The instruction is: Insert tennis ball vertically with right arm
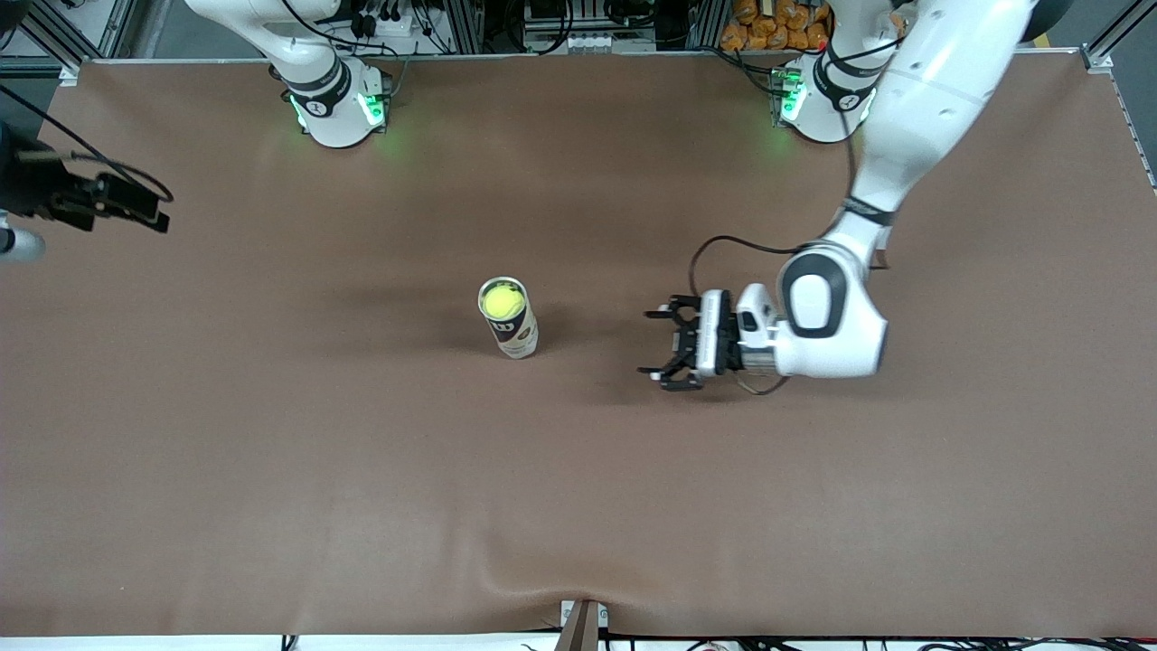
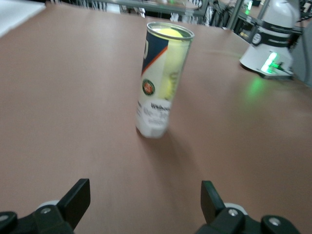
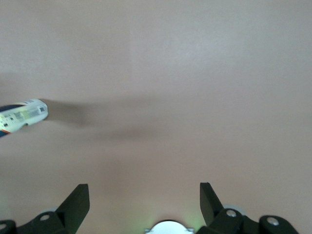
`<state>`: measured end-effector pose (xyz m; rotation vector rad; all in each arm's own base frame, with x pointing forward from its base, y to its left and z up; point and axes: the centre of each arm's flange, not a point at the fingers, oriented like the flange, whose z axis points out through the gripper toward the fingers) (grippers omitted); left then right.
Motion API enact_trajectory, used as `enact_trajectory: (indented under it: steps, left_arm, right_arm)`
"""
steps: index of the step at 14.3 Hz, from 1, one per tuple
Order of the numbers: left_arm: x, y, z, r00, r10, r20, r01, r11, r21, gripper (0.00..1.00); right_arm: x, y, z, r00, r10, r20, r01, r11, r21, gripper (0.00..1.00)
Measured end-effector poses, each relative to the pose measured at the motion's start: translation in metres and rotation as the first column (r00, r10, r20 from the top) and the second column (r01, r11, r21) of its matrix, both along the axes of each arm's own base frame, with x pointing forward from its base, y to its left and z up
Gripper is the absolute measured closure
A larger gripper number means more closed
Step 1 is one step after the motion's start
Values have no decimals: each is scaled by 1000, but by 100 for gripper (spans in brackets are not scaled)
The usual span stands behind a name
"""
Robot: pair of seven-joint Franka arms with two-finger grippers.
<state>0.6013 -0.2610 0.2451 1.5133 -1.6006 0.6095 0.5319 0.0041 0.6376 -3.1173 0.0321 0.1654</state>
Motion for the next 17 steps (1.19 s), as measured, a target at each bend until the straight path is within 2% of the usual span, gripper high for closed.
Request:
enact_trajectory:
  steps: [3,5,11,13,15,17]
  left_arm:
    - [30,58,48,997,-45,-57,52,991,122,0]
    - [45,85,75,995,-25,-100,44,980,192,0]
    - [52,125,83,976,58,-210,14,945,326,0]
    - [56,146,96,951,132,-281,-13,920,391,0]
    - [57,175,110,899,240,-366,-44,881,470,0]
    - [57,210,135,844,355,-403,-89,832,547,0]
  right_arm:
    - [-7,13,11,999,40,2,-39,999,-26,0]
    - [-9,9,16,999,32,0,-32,999,-26,0]
    - [-7,-1,27,1000,-3,26,4,1000,-15,0]
    - [-6,1,27,999,-49,24,48,999,2,0]
    - [-4,2,24,998,-61,23,61,998,8,0]
    - [2,2,19,998,-63,30,63,998,11,0]
